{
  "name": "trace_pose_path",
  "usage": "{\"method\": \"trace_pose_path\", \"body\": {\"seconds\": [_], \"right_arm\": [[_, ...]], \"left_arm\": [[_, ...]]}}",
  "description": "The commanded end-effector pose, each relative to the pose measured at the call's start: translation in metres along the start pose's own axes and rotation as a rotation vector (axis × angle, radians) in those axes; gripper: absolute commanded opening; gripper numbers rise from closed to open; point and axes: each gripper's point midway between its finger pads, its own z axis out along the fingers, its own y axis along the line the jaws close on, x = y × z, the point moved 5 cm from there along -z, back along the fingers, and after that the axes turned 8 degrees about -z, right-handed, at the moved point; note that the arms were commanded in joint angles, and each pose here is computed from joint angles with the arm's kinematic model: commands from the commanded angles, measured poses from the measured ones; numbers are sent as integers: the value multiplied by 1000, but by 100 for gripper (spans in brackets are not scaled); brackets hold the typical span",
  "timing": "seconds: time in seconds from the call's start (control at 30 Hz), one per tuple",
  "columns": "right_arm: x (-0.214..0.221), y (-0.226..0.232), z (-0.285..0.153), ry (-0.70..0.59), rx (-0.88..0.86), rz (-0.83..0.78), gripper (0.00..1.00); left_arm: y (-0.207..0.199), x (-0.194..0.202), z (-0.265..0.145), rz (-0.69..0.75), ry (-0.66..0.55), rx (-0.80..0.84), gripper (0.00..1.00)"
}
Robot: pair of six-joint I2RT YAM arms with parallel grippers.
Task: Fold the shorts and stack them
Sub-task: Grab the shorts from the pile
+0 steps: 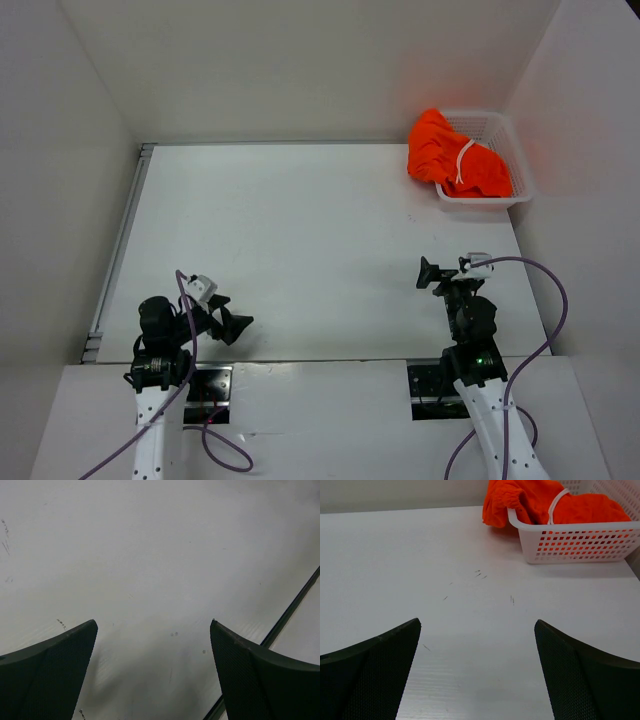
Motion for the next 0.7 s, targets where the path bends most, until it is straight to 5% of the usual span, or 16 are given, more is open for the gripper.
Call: {"method": "trace_pose_path", "body": {"seconds": [0.0, 0.23, 0.27, 0.37, 0.47, 0.57, 0.67], "right_arm": [[17, 1, 2, 20, -3, -14, 99], [7, 5, 2, -13, -46, -43, 99], [-4, 16, 2, -87, -203, -251, 99], [-39, 33, -2, -285, -371, -471, 99], [-30, 53, -16, -502, -689, -1311, 100], [-64, 34, -9, -477, -474, -1180, 100], [-108, 19, -9, -623, -224, -1178, 100]], "left_arm": [[-3, -11, -1, 46, -37, 17, 100], [-16, -8, -3, 37, -21, 106, 100], [-18, -10, -3, 51, -29, 124, 100], [-19, -9, -2, 55, -30, 144, 100], [-2, -49, 2, 244, -195, 29, 100], [10, -101, -11, 382, -395, -172, 100], [18, -133, -28, 400, -506, -342, 100]]}}
